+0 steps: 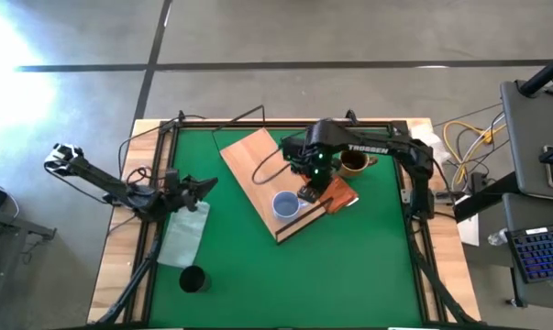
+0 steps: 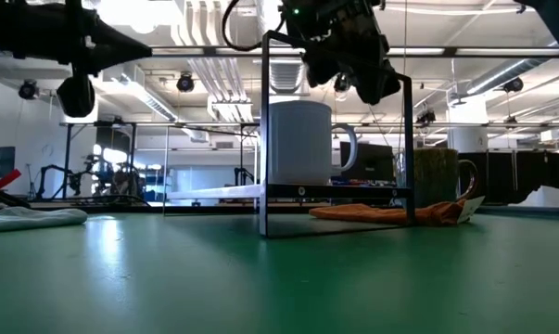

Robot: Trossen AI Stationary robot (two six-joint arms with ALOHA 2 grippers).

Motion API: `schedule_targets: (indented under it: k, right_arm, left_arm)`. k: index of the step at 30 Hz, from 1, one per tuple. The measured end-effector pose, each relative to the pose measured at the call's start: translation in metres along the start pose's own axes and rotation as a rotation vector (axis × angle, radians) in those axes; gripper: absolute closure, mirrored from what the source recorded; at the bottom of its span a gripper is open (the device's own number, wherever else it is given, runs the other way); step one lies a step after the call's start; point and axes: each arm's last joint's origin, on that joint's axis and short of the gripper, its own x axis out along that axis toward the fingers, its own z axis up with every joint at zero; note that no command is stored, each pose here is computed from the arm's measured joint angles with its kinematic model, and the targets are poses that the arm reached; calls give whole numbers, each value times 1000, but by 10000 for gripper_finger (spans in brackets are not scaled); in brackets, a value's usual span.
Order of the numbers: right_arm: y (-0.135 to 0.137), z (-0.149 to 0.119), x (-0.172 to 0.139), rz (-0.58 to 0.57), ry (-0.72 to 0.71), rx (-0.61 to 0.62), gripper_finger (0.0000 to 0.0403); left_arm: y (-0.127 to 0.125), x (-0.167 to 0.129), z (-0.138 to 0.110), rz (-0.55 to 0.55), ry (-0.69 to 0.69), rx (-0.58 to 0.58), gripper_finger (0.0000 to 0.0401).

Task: Stack small to large cups/mugs on shelf
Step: Put the blue mug on the shelf

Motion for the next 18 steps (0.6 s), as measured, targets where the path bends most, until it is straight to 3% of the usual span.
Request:
schedule_targets:
  k: [18]
  right_arm:
    - [21, 8, 17, 91, -75, -57, 392]
  left_arm:
    - [4, 6, -4, 41, -5, 39, 401]
